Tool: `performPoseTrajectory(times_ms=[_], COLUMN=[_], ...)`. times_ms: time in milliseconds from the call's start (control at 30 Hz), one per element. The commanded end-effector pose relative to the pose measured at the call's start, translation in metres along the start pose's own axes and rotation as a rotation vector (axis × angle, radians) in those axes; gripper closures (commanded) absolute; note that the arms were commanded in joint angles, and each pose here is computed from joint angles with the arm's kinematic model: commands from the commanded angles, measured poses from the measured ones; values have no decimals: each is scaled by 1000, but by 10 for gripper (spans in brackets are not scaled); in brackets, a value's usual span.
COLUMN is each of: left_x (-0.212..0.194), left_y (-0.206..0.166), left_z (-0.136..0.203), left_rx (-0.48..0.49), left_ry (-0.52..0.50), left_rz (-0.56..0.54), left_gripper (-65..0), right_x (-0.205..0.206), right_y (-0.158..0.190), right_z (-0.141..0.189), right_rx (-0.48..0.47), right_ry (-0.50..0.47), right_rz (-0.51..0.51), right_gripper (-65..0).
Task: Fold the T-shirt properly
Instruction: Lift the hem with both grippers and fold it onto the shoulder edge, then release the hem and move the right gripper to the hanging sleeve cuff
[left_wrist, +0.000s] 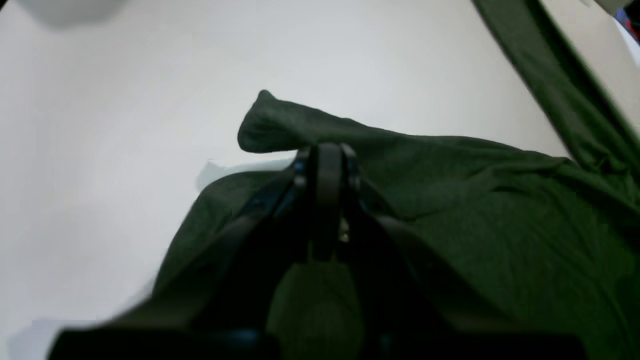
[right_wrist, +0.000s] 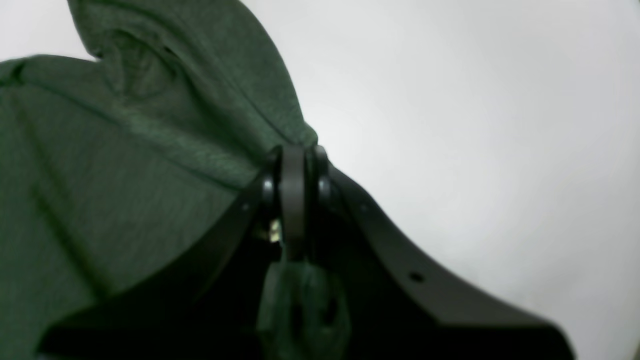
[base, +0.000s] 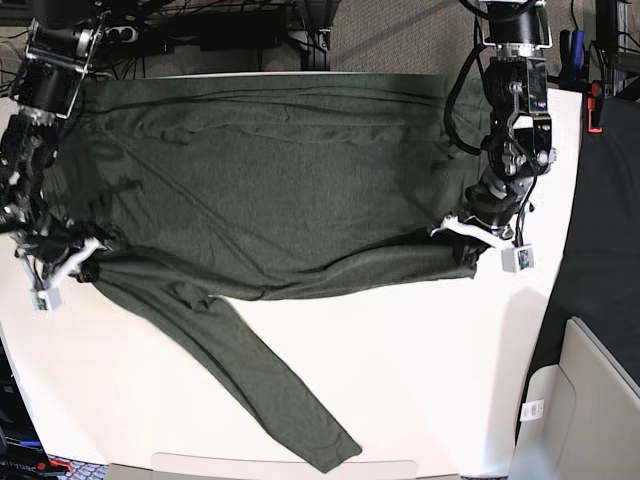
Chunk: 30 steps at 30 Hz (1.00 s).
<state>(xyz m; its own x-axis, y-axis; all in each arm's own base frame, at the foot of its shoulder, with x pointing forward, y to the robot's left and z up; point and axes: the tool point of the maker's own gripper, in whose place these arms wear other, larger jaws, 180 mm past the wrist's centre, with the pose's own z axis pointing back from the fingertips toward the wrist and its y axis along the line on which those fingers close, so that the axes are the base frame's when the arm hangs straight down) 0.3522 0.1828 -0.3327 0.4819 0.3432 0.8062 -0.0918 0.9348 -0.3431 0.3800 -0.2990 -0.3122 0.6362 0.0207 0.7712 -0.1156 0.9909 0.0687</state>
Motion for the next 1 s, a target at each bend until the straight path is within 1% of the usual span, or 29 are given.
performPoseTrajectory(times_ms=[0, 100, 133, 200, 433, 567, 767, 967], left_x=[19, 15, 14, 14, 5, 3, 2, -11], left_y=[2, 2, 6, 10, 3, 16, 18, 18], left_z=[7, 16, 21, 28, 53, 65, 75, 87], left_rx=[3, 2, 13, 24, 12, 48, 57, 61], left_ry=[-65, -66, -68, -75, -73, -74, -77, -47], left_rz=[-14, -21, -17, -18, -44, -41, -48, -55], left_gripper=[0, 0, 0, 0, 0, 0, 0, 0], right_x=[17, 5, 3, -2, -11, -18, -28, -35], right_y=[-16, -33, -40, -43, -42, -43, -46, -46], right_z=[16, 35, 42, 49, 78, 96, 124, 142], right_rx=[-34, -55, -65, -63, -56, -60, -67, -89], right_ry=[-52, -58, -61, -59, -79, -93, -115, -108], right_rz=[-5, -73, -81, -89, -68, -73, -97, -74], right_gripper=[-3, -3, -3, -3, -3, -3, -3, -3])
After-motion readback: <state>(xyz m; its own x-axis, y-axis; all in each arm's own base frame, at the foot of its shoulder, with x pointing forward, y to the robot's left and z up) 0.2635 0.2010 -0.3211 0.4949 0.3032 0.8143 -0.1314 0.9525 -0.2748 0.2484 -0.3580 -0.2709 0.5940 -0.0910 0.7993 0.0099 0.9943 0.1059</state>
